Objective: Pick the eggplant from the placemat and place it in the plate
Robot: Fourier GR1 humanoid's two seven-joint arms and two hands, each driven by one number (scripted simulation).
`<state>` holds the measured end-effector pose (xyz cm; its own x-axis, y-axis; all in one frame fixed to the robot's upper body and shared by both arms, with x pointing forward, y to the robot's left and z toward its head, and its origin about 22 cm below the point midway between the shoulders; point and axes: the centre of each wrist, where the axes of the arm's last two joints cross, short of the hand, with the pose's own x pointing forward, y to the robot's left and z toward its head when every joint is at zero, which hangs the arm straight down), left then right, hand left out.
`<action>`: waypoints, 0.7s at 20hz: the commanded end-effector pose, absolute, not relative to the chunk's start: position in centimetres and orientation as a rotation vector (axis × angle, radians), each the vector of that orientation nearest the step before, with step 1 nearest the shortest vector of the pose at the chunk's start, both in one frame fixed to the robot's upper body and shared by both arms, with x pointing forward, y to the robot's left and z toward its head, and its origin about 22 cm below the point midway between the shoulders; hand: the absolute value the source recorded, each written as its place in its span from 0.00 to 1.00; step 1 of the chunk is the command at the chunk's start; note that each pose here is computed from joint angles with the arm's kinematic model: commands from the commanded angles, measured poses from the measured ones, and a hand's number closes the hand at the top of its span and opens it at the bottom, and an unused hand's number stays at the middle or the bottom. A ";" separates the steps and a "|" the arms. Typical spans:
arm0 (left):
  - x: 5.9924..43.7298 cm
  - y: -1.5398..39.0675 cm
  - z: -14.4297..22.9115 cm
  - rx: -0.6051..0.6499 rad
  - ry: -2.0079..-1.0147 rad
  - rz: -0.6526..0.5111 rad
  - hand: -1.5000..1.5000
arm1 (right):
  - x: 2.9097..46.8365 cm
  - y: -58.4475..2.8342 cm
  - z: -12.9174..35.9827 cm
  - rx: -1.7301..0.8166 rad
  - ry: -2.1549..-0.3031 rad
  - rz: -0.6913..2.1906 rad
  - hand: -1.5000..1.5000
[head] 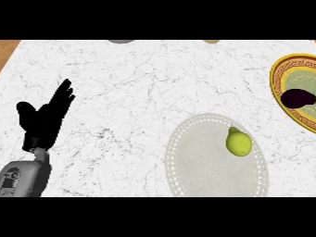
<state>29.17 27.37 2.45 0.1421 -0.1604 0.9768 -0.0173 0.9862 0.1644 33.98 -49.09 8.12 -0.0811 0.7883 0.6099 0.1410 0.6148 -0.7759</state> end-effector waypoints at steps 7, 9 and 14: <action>28.9 27.7 2.3 0.153 -1.405 -0.084 0.50 | 35.2 -49.9 12.0 -0.425 -1.967 0.351 0.00; 28.1 28.4 3.0 0.156 -1.410 -0.097 0.50 | 34.4 -51.0 12.3 -0.370 -1.898 0.260 0.00; 27.9 28.4 1.4 0.155 -1.402 -0.086 0.50 | 34.0 -51.0 10.5 -0.153 -1.734 0.222 0.00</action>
<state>28.18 28.20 1.82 0.1603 -0.1565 0.9746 -0.0363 0.9858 0.1642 33.86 -51.42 11.47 -0.2188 0.3606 0.9067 0.0883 0.9327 -0.3497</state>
